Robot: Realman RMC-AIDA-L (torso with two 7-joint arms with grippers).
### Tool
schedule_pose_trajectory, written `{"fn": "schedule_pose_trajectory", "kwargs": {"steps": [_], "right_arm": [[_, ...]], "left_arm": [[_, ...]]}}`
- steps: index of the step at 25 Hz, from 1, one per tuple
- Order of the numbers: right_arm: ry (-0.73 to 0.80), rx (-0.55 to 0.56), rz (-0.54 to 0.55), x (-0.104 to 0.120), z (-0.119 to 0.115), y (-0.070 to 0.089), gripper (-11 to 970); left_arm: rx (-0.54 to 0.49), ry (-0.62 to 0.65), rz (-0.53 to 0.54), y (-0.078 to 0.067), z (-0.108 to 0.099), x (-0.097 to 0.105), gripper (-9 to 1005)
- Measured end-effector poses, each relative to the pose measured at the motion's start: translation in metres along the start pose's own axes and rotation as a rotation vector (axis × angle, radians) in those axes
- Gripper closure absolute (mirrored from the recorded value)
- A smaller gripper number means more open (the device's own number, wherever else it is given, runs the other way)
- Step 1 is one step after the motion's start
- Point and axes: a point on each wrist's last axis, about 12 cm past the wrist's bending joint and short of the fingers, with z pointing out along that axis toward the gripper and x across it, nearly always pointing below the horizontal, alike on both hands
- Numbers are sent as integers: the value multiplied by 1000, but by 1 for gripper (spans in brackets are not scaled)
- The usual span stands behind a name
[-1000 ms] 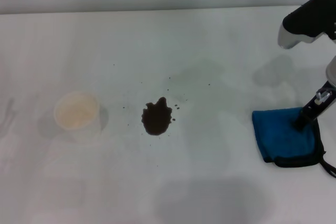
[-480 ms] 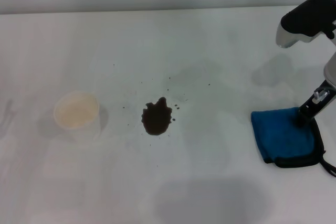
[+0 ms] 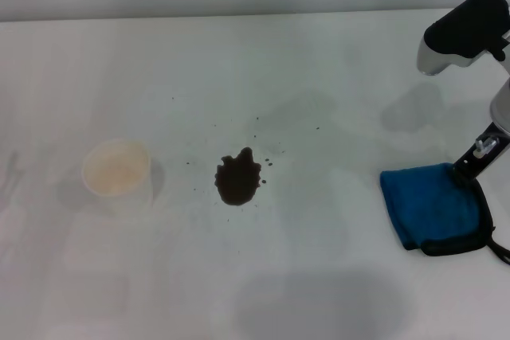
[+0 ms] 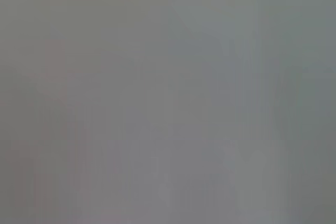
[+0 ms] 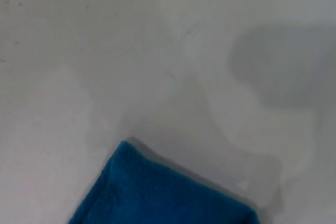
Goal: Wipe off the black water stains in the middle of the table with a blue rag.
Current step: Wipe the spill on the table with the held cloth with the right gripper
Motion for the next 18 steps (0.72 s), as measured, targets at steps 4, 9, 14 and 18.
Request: {"fn": "schedule_pose_trajectory", "kwargs": {"steps": [4,9,14,18], "right_arm": [[-7,1,-17,-3,0,3,832],[-47,-34,-77,-16,-2,21,873],[-88,-66,-159,-36,-6,46,892],[-125,-87,-229,-53,-12,68,894]], "left_arm": [[0,1,0,0,0,0,104],[-1,3,-2,-1,-1,1,104],[-1,2,-6,-2,-1,1,104],[0,1,-8,-2,0,0,104]]}}
